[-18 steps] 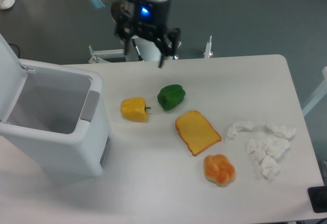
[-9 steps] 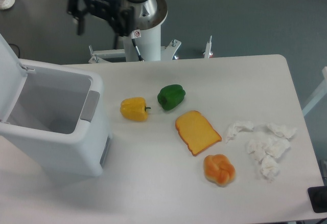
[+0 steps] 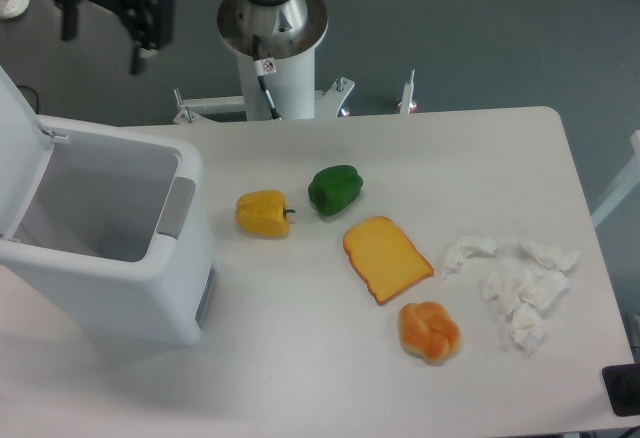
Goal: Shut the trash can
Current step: 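Swing the gripper over the peppers toward the open trash can lid, then position the gripper behind the raised lid of the trash can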
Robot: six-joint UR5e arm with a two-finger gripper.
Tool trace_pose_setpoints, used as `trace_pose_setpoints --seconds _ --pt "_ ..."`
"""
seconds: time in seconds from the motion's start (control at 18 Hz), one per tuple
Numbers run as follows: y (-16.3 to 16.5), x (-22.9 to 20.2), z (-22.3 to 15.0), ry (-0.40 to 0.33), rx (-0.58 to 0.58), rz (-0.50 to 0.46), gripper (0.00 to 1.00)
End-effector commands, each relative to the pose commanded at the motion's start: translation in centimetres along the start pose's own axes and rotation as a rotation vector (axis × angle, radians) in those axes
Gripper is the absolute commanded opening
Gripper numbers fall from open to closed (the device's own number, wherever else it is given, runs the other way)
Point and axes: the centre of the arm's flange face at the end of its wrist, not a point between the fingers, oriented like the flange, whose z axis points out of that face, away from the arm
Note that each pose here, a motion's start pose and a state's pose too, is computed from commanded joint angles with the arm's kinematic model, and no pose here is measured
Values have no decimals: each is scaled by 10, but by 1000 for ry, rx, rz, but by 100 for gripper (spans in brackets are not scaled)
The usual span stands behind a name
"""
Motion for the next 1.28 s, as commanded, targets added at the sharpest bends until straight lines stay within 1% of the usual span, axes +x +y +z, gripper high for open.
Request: trace_pose_setpoints --seconds 0.22,0.67,1.06,1.28 --pt "-14 11 2 -9 60 -34 100" --pt "-45 16 11 3 75 -57 100" --pt "-56 14 3 -19 120 -88 100" --pt "-69 6 2 -48 130 -136 100"
